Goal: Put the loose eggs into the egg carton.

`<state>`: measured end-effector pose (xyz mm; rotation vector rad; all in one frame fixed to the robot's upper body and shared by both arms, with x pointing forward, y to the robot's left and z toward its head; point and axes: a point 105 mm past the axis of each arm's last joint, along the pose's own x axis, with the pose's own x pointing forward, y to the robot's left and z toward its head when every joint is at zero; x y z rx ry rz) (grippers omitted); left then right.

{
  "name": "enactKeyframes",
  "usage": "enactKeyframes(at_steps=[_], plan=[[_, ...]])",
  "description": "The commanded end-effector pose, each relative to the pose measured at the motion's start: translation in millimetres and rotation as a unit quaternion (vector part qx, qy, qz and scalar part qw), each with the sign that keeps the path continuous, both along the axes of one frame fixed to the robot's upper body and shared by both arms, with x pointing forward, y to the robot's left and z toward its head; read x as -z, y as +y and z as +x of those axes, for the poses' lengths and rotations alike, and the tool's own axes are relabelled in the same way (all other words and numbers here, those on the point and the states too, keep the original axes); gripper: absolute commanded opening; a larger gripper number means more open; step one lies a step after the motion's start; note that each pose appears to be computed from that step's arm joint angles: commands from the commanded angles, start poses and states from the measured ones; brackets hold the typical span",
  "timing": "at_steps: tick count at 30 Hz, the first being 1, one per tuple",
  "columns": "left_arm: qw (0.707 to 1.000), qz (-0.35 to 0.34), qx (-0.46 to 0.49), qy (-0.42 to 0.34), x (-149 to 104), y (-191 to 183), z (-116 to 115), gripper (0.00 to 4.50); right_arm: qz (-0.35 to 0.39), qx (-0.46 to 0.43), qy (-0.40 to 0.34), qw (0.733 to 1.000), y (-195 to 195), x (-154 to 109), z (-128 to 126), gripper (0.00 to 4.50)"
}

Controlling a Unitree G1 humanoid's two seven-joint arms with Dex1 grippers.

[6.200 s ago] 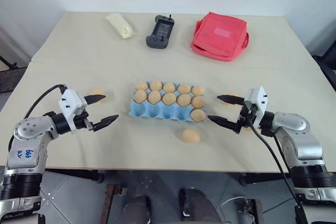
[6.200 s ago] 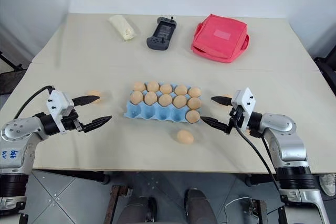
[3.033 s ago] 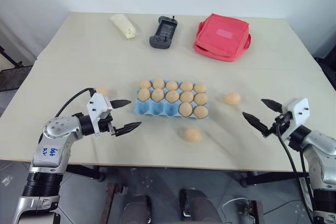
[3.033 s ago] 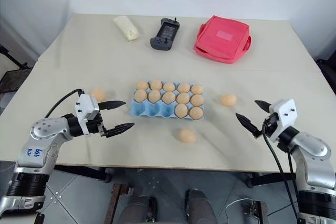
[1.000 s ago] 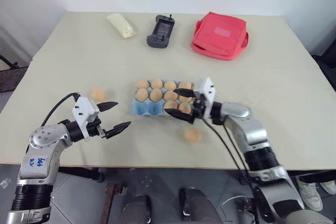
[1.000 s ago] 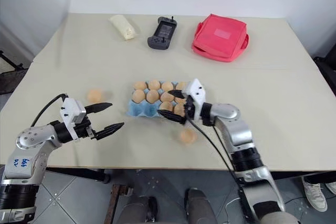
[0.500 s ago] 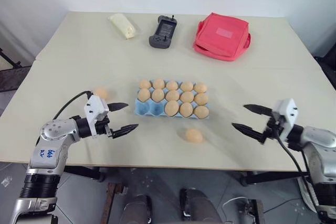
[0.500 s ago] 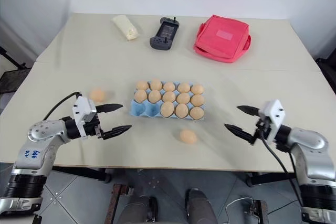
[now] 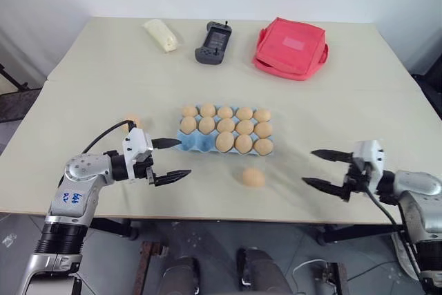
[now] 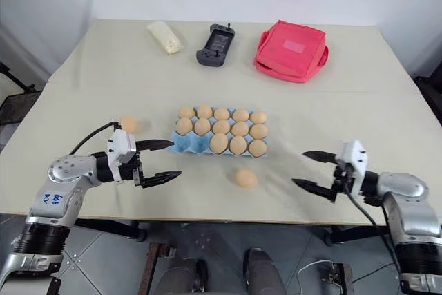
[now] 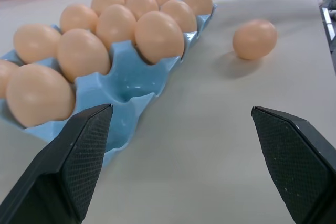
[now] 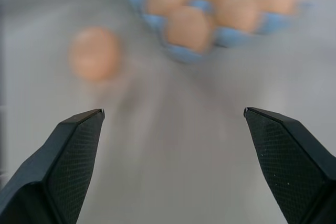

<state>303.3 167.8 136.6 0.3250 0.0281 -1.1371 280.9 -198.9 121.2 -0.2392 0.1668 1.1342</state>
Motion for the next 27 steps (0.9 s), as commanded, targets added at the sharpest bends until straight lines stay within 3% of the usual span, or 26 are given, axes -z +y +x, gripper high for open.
enactKeyframes(at_steps=[1,6,17,21,25,27], plan=[[1.0,0.004,-0.013,-0.024,-10.9,10.7,-2.4,4.5,-0.007,-0.053,0.008,0.999,33.2,-6.2,-7.3,4.46],[0.999,0.013,-0.029,-0.014,-9.2,22.8,-9.0,4.5,-0.017,-0.092,0.012,0.996,63.1,-2.5,-10.3,4.46],[0.998,0.013,-0.062,-0.012,-11.5,32.5,-17.4,4.5,-0.01,-0.074,-0.005,0.997,106.1,25.9,18.1,4.46],[0.997,0.012,-0.075,-0.014,-13.3,36.1,-19.7,4.5,0.014,-0.086,-0.011,0.996,114.7,19.4,17.2,3.61],[0.996,0.012,-0.092,-0.015,-12.9,43.0,-22.4,4.5,0.039,-0.115,-0.014,0.993,118.7,4.2,11.3,2.15],[0.995,0.01,-0.099,-0.015,-12.3,44.7,-23.6,4.5,0.046,-0.133,-0.018,0.99,122.3,-3.7,9.7,1.92]])
